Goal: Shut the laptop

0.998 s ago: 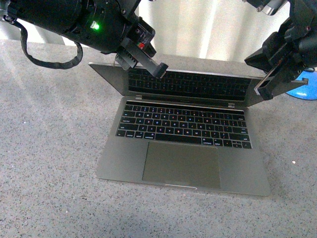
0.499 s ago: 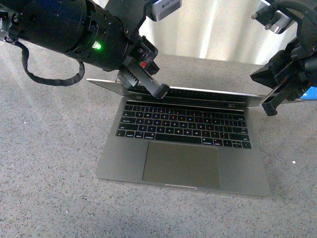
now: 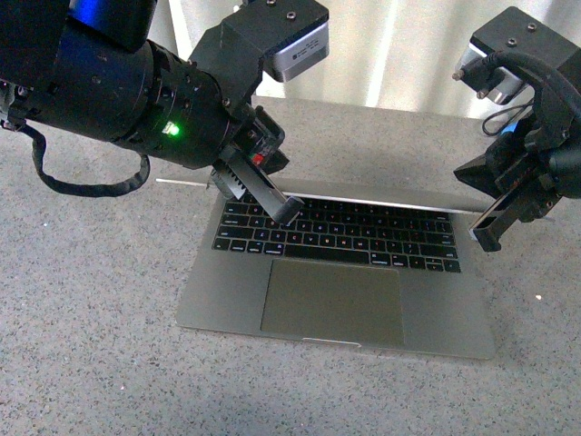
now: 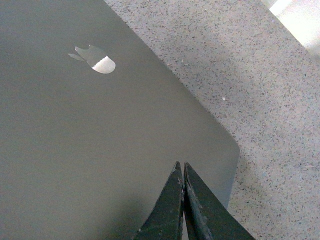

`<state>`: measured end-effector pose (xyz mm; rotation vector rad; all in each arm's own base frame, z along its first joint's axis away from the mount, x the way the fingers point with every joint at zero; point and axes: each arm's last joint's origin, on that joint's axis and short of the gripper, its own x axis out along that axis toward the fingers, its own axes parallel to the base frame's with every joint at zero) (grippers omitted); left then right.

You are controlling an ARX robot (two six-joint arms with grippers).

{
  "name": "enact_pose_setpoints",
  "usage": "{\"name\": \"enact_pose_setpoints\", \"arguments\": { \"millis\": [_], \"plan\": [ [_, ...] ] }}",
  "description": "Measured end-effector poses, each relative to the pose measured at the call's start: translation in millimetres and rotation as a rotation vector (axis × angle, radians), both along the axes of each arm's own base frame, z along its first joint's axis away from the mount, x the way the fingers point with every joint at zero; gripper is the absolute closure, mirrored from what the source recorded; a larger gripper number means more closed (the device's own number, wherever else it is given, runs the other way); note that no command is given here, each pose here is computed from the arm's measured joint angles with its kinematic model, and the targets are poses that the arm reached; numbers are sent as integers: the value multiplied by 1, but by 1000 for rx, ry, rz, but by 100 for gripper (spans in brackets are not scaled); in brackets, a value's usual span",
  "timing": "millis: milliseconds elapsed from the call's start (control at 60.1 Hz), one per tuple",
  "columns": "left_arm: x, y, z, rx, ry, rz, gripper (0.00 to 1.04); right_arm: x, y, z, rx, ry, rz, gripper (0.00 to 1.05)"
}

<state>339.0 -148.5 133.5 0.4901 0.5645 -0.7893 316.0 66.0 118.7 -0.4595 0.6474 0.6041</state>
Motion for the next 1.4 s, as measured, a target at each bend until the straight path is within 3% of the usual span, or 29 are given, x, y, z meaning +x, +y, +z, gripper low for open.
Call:
{"name": "enact_pose_setpoints", "arguments": {
  "millis": [1398],
  "plan": [
    [-28, 5, -36, -52, 98, 20, 101, -13, 8, -34, -24, 87, 2, 104]
  ]
}}
